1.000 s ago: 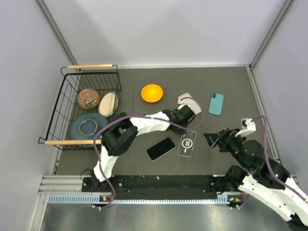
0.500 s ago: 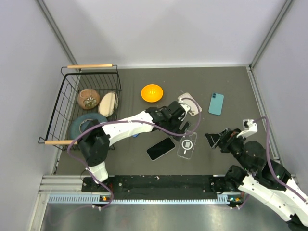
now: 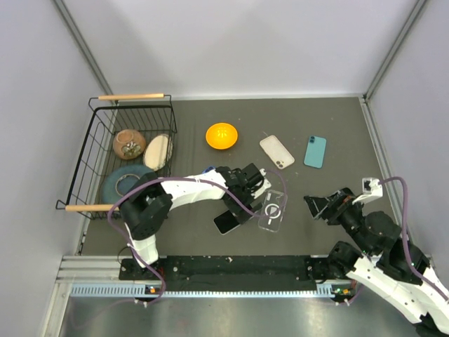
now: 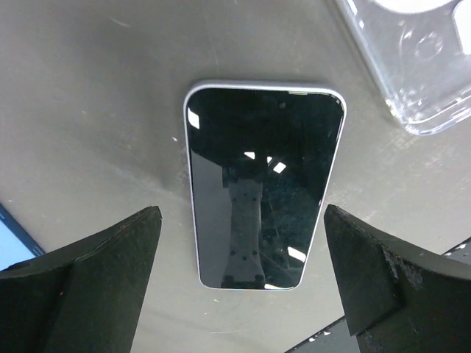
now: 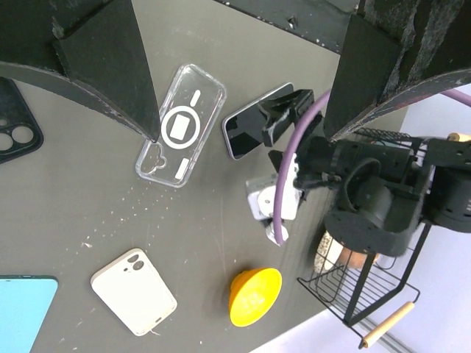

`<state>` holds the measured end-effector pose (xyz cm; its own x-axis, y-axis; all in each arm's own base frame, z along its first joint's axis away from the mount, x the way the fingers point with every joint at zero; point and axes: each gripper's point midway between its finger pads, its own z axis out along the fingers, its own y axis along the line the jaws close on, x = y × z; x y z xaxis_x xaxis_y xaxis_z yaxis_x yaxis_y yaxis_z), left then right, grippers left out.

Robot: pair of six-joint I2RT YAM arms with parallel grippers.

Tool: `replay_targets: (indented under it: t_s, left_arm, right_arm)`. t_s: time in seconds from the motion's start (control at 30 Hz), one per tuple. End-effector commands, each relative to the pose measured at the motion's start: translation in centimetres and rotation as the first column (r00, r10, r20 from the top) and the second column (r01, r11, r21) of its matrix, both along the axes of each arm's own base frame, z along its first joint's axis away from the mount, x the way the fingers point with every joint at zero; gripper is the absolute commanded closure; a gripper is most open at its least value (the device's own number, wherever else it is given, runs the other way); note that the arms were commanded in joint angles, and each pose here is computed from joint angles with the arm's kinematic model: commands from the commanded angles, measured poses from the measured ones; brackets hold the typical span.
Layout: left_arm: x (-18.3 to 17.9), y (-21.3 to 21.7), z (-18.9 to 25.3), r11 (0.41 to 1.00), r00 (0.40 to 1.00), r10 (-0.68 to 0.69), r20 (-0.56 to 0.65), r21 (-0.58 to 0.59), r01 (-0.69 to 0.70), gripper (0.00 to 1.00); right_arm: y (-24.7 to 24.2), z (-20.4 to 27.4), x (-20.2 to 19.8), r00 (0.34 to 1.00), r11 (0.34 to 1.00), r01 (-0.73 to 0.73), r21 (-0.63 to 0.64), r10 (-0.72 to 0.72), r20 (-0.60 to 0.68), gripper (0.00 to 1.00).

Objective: Put the phone into the phone case

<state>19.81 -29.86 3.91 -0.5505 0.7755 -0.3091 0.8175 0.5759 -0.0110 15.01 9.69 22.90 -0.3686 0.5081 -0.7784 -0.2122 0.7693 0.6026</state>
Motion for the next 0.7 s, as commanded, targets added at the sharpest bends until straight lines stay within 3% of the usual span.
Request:
replay_targets:
  t_s: [0.0,0.37,0.67]
  left_arm:
    - [-0.1,-0.1,-1.1,0.998,0.998,-0.066,0.003,-0.014,0.066,0.02]
    - [-1.1,-0.4,-2.7,0.995,0.993,-0.096,-0.065,-0.019,0.095,0.03]
    - [-0.7,-0.5,-2.5,0.997,0.996,-0.079,-0.047,-0.015,0.078,0.16]
  right_arm:
    - [-0.5,1.2,-0.2,1.000,0.999,0.010,0.037,-0.011,0.028,0.07]
    - [-0.5,1.4,-0.3,1.000,0.999,0.013,0.043,-0.014,0.026,0.07]
    - [-0.2,0.5,-0.2,1.000,0.999,0.005,0.041,-0.005,0.006,0.07]
